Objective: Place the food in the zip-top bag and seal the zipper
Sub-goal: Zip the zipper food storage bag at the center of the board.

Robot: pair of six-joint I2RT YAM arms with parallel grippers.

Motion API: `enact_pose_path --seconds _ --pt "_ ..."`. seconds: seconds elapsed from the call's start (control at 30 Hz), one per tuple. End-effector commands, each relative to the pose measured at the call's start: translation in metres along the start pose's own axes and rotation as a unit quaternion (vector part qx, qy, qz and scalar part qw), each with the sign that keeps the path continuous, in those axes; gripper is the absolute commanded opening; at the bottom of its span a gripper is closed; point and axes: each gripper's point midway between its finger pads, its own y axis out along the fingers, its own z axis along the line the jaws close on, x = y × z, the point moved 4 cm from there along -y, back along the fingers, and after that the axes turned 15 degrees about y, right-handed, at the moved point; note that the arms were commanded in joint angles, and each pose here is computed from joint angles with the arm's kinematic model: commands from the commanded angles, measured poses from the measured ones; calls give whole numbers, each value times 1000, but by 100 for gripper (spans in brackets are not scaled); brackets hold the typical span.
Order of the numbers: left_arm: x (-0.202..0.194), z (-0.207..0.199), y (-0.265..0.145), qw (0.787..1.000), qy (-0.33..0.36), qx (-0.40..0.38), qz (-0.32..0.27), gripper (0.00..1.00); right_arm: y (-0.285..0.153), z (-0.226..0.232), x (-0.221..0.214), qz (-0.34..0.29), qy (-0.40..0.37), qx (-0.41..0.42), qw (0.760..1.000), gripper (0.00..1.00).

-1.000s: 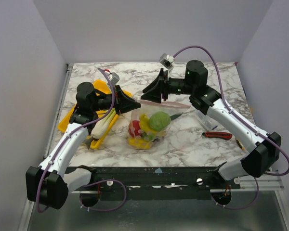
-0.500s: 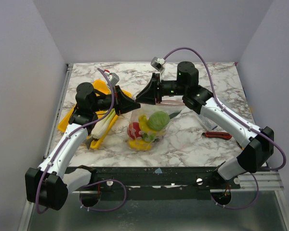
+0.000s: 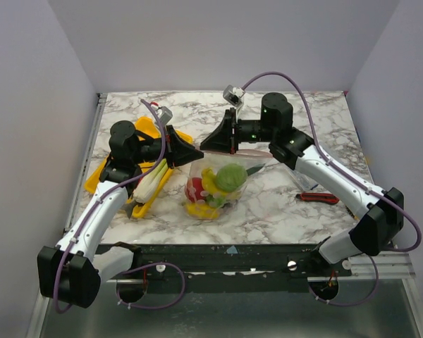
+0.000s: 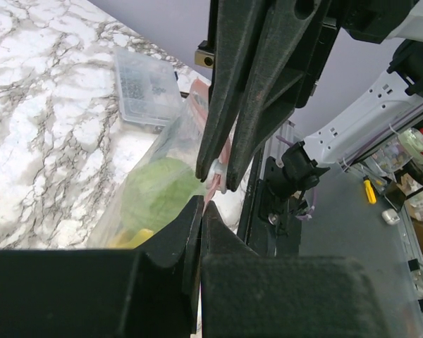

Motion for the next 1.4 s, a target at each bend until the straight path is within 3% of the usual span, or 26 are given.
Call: enact_pose_path --seconds 0.0,0.33,0.9,1.37 --pt "14 3 -6 999 28 15 -26 0 -10 -2 -1 -19 -18 -40 999 0" --pt "13 28 -23 995 18 99 -26 0 -35 -15 -16 -27 -23 -126 991 0" --pt "5 74 -59 966 -13 256 -18 0 -88 -20 -51 -35 -32 -252 967 0" --pt "3 84 -68 959 -25 281 -17 0 -113 -23 -74 -48 -22 -304 951 0"
